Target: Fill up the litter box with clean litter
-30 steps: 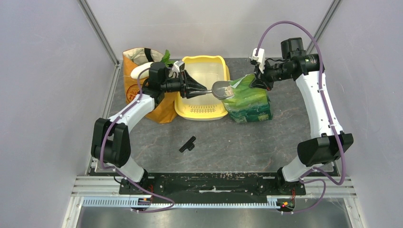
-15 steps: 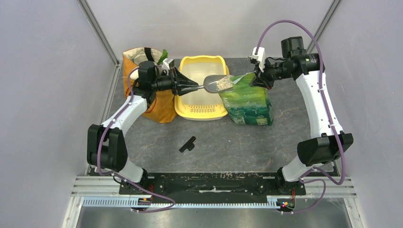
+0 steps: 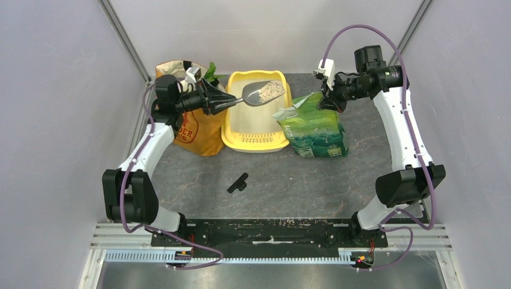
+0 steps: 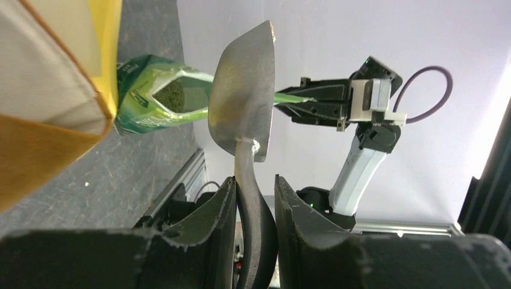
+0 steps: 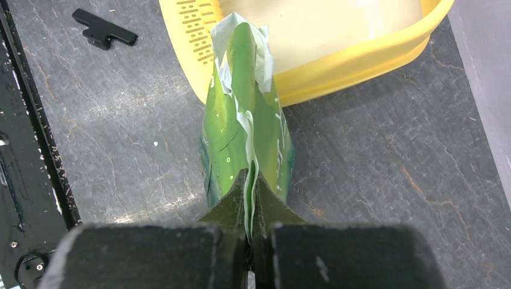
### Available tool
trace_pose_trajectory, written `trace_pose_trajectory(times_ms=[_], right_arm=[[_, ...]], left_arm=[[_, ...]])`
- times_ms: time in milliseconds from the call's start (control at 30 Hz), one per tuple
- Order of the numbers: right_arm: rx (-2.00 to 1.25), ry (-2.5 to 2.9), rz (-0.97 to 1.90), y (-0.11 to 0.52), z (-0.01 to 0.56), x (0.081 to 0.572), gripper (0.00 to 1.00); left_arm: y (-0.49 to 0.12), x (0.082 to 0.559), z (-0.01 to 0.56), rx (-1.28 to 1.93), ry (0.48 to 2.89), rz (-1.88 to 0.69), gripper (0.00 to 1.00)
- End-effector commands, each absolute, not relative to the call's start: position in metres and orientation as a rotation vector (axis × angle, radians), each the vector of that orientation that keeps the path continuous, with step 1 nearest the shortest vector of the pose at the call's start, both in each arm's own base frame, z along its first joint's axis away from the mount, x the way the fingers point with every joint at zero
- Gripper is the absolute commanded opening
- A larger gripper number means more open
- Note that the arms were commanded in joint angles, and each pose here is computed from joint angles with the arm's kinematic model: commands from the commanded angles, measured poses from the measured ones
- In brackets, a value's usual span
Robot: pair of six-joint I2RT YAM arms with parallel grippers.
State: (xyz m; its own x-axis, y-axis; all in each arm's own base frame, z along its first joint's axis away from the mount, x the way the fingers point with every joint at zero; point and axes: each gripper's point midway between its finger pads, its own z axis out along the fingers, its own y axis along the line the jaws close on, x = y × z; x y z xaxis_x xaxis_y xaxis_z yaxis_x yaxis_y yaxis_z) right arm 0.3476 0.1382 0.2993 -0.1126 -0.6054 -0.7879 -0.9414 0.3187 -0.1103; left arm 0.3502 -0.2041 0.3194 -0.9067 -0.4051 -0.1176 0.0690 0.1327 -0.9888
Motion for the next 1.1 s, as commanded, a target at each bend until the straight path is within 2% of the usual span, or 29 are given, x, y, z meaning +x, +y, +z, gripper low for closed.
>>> trace_pose_trajectory(times_ms=[0, 133, 500, 1067], right_arm=[[-1.373, 1.701, 0.5, 0.143, 0.334, 0.353, 0.0], [-1.372, 1.7, 0.499, 0.143, 0.334, 0.354, 0.0], [-1.371, 1.704, 0.497, 0.143, 0.333, 0.357, 0.0], [-1.345, 1.729, 0.467, 0.13, 0.332, 0.358, 0.0]], left_arm=[[-0.181, 0.351, 0.353, -0.271, 1.956, -1.786, 0.02], [-0.165, 0.358, 0.347, -0.341, 1.973, -1.693, 0.02], [-0.127, 0.377, 0.323, -0.375, 2.162, -1.135, 0.02], [-0.177, 0.383, 0.329, 0.146, 2.178, -0.505, 0.02]])
